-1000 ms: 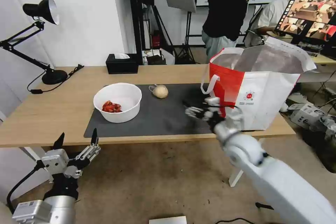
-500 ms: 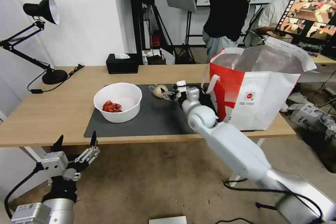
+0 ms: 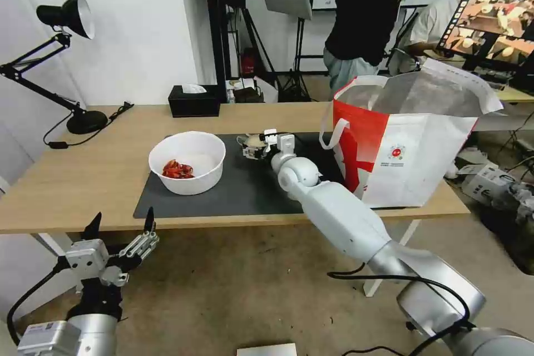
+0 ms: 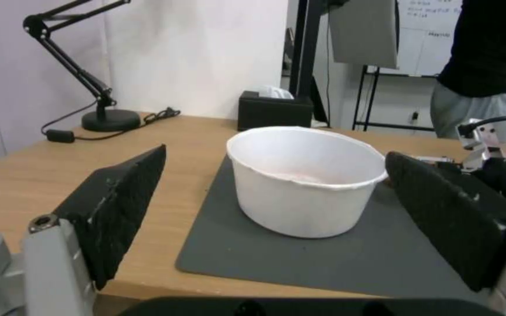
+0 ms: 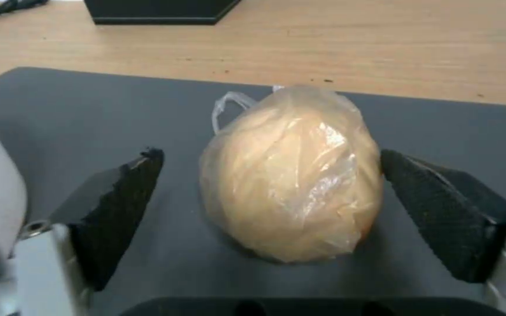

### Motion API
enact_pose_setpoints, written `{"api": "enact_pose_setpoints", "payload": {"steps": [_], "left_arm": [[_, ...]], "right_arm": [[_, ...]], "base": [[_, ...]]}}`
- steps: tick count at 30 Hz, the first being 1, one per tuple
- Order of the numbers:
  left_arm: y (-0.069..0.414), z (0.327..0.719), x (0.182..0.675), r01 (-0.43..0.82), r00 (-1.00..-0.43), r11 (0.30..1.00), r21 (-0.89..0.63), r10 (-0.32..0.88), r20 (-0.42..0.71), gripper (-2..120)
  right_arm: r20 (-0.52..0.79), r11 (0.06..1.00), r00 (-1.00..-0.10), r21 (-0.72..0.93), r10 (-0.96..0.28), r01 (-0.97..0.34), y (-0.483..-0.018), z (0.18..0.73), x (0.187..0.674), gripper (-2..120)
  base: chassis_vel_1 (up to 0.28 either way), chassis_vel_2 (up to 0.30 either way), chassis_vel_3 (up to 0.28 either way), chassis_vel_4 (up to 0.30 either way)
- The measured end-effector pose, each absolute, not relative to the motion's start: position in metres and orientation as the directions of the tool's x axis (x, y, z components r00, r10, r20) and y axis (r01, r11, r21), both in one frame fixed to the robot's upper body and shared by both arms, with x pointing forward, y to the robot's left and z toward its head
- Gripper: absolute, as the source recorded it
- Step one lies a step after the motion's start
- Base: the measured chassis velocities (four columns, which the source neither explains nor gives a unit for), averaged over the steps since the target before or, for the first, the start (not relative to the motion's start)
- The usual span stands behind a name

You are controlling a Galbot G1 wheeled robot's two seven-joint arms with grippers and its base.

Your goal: Pick up the trash from the table and place it into the takeout bag.

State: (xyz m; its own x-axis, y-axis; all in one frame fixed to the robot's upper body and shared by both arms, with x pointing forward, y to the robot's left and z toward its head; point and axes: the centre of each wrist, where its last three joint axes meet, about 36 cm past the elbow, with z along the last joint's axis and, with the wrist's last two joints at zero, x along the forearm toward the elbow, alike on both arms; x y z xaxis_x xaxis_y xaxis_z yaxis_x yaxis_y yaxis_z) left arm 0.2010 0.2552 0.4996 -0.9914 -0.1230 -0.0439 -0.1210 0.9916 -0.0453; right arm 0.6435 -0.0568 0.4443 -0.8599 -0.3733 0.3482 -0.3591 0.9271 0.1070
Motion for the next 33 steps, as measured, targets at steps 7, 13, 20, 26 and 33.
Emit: {"api": "enact_pose_setpoints", "payload": {"steps": [7,13,20,26,33], "left_arm": [[0.255,0.5,0.202,-0.123,-0.991,0.991,-0.048,-0.125,-0.046,100],[0.256,0.5,0.202,-0.128,-0.99,0.991,-0.048,-0.13,-0.047,100],[0.256,0.5,0.202,-0.132,-0.99,0.99,-0.049,-0.135,-0.048,100],[0.256,0.5,0.202,-0.133,-0.99,0.99,-0.051,-0.135,-0.049,100],[0.255,0.5,0.202,-0.133,-0.989,0.99,-0.052,-0.136,-0.05,100]], "right_arm": [[0.364,0.934,-0.861,0.095,-0.354,-0.344,-0.052,0.44,0.653,89],[0.368,0.932,-0.857,0.102,-0.361,-0.348,-0.046,0.44,0.66,73],[0.367,0.933,-0.858,0.097,-0.358,-0.348,-0.043,0.44,0.663,50],[0.366,0.936,-0.863,0.088,-0.349,-0.341,-0.049,0.44,0.664,26],[0.345,0.942,-0.878,0.076,-0.333,-0.327,-0.056,0.448,0.663,7]], "base": [[0.0,0.0,0.0,0.0],[0.0,0.0,0.0,0.0],[0.0,0.0,0.0,0.0],[0.0,0.0,0.0,0.0],[0.0,0.0,0.0,0.0]]}}
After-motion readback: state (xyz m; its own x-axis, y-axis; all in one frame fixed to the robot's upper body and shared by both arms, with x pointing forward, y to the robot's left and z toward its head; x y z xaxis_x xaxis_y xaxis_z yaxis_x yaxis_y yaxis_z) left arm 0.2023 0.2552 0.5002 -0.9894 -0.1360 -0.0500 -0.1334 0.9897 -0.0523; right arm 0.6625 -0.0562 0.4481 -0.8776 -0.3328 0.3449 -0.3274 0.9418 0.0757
